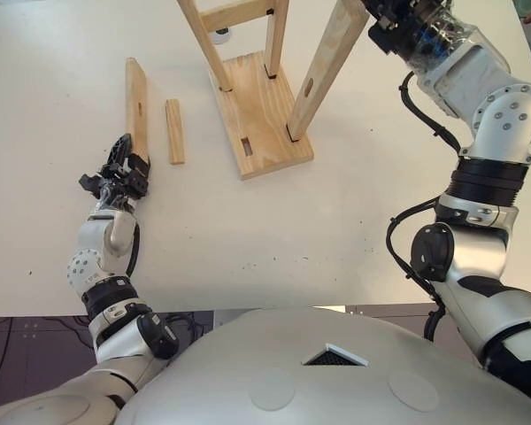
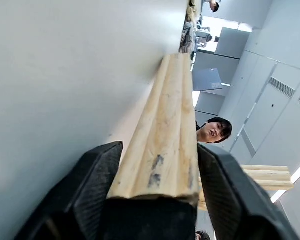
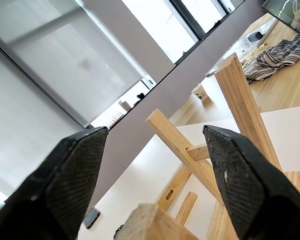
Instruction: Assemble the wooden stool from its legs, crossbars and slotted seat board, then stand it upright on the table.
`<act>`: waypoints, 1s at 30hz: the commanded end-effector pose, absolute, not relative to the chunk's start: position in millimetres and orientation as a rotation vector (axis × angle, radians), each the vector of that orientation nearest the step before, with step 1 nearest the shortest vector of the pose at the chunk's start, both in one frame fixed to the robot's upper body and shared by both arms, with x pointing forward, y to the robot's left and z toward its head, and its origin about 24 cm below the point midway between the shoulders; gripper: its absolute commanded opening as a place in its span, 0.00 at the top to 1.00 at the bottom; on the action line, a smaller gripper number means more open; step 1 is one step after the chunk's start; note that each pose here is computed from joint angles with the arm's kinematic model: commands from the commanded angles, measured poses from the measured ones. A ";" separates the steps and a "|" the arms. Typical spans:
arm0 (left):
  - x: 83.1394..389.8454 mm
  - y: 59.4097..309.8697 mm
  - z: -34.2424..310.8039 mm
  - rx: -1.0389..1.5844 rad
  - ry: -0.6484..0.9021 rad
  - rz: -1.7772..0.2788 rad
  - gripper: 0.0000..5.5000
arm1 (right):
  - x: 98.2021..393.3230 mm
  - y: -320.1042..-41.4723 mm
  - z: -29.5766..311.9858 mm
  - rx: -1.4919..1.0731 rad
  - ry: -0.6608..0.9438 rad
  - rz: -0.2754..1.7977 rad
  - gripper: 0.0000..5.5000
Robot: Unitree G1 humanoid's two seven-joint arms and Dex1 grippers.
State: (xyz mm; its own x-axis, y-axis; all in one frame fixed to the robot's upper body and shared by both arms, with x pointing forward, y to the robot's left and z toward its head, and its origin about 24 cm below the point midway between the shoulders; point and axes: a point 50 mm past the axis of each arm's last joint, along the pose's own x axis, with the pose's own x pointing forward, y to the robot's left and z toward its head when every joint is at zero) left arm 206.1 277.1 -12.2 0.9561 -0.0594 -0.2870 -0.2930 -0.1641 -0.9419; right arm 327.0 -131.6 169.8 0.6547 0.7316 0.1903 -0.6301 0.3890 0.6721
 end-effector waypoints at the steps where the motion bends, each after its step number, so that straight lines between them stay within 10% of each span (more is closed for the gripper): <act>1: 178.5 279.9 -47.2 -1.742 0.451 0.465 0.42 | 327.3 -125.3 171.2 0.785 0.137 0.880 0.36; 6: 159.7 309.0 -48.9 -1.617 0.453 0.701 0.35 | 325.9 -124.8 169.2 0.789 0.143 0.878 0.36; 12: 172.2 361.9 -6.1 -0.744 0.420 0.664 0.35 | 325.2 -126.4 168.3 0.787 0.142 0.868 0.36; 21: 227.4 252.7 49.9 0.147 0.196 -0.070 0.35 | 326.6 -122.1 168.0 0.774 0.148 0.878 0.36; 30: 215.0 240.9 42.3 0.452 0.218 -0.131 0.35 | 323.0 -121.9 164.5 0.772 0.148 0.864 0.36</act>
